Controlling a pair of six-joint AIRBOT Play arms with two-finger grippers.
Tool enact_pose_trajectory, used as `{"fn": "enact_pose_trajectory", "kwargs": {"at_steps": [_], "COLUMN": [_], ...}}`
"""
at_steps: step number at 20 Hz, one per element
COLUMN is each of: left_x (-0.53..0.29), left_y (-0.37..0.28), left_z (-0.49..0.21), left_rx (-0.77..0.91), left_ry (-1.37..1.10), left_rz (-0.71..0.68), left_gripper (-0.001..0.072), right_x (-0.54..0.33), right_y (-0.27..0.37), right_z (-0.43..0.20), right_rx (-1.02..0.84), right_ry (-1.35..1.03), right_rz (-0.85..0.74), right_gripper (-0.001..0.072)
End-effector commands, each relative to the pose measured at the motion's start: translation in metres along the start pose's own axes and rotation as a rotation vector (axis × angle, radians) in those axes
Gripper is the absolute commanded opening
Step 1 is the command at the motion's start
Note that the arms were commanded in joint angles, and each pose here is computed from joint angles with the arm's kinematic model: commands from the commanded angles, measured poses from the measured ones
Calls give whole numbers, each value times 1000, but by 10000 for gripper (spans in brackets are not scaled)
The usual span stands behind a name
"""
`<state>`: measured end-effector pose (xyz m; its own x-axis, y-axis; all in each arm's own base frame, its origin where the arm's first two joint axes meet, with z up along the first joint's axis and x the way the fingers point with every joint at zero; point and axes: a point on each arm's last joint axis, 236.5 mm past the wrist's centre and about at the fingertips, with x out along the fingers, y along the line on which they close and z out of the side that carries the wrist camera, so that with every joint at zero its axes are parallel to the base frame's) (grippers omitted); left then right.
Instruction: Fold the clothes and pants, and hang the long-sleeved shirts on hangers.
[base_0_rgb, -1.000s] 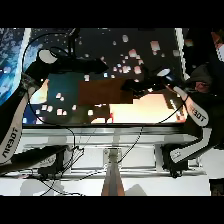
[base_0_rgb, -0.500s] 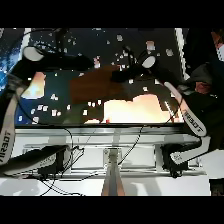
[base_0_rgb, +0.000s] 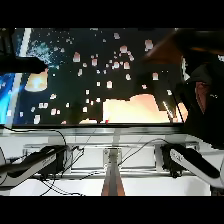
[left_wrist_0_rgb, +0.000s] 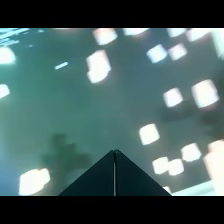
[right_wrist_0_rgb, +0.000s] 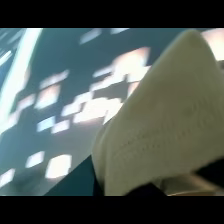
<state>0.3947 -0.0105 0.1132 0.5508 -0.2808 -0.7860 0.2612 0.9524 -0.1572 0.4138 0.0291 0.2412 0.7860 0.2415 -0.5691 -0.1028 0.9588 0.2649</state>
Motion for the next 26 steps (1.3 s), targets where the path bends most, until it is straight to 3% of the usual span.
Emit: {"fn": "enact_pose_trajectory", "kwargs": {"at_steps": [1, 6, 10, 11, 13, 14, 15, 18, 21, 22, 23, 24, 26], "left_x": [-9, -9, -9, -9, -9, -9, -9, -9, -9, -9, -9, -9, -9], "left_y": [30, 30, 30, 30, 30, 30, 30, 30, 30, 30, 30, 30, 30], "left_z": [-14, -14, -14, -14, -14, -14, -14, -14, -14, -14, -14, -14, -14], "left_rx": [24, 23, 23, 23, 23, 23, 23, 23, 23, 24, 23, 23, 23], "left_ry": [48, 48, 48, 48, 48, 48, 48, 48, 48, 48, 48, 48, 48], "left_rz": [106, 106, 106, 106, 105, 106, 106, 106, 106, 106, 106, 106, 106], "left_gripper": [19, 18, 18, 18, 18, 18, 18, 18, 18, 18, 18, 18, 18], "right_x": [-134, -270, -309, -315, -320, -321, -320, -305, -264, -250, -234, -218, -189], "right_y": [-96, -168, -191, -195, -200, -202, -203, -197, -169, -156, -136, -114, -60], "right_z": [4, -67, -113, -114, -111, -107, -105, -91, -60, -50, -37, -25, -5], "right_rx": [53, 226, 435, 495, 537, 529, 523, 513, 410, 354, 283, 218, 108], "right_ry": [-140, -76, 0, -41, -89, -104, -113, -155, -193, -195, -206, -216, -235], "right_rz": [-427, -918, -1075, -1099, -1121, -1124, -1122, -1043, -823, -748, -645, -538, -295], "right_gripper": [10, 10, 17, 113, 558, 668, 677, 668, 377, 253, 46, 11, 11]}}
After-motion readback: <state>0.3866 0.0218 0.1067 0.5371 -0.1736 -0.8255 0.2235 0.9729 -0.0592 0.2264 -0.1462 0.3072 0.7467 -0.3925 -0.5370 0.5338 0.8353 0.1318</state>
